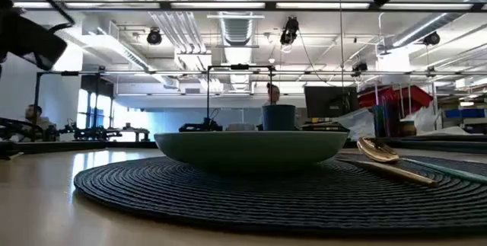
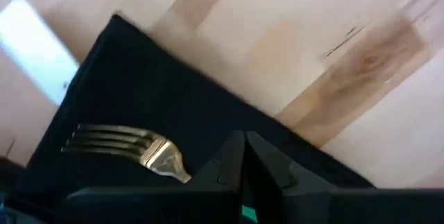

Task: Set table place
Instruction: Move the black napkin to the left of the black placemat

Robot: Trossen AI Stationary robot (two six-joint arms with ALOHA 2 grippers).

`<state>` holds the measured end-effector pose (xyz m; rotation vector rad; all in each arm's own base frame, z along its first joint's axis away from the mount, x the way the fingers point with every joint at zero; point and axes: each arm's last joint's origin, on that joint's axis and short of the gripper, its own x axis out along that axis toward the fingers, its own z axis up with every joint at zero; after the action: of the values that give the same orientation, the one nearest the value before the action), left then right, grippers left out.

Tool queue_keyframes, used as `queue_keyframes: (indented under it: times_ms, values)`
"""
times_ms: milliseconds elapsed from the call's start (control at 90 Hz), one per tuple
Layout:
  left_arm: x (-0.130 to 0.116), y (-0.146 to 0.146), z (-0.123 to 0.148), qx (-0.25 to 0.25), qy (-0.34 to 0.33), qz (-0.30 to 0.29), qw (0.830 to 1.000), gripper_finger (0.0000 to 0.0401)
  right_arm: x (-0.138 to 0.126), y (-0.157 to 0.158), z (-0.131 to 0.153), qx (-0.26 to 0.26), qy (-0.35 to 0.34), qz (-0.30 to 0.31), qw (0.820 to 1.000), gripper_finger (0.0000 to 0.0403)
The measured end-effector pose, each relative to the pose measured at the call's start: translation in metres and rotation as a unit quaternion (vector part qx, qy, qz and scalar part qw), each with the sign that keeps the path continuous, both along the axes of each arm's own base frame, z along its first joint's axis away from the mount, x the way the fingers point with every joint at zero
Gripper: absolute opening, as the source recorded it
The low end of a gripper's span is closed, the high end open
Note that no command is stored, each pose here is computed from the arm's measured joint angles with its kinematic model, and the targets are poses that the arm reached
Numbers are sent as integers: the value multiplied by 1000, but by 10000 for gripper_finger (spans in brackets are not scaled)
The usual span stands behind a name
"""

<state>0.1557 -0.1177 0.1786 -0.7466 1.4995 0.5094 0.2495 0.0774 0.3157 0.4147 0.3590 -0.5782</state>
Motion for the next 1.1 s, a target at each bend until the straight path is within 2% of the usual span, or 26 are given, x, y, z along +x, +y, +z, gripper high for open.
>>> queue_keyframes:
  times_ms: [122,356,511,789,1100]
  values:
    - [-7,-6,-6,-14,12,8,1000,0,-2,-1,2,-3,-4,-3,1000,0]
    - [-9,-10,-22,-42,-16,32,998,0,-2,-1,0,-5,5,-1,1000,0]
    - [-13,-6,-33,-35,-6,48,998,0,-2,-1,0,-5,5,0,1000,0]
    - [-16,-3,-41,-27,-18,38,999,0,-2,-1,0,-4,5,-1,1000,0]
    - [1,9,-44,2,-113,29,993,0,-2,-1,0,-4,5,-2,1000,0]
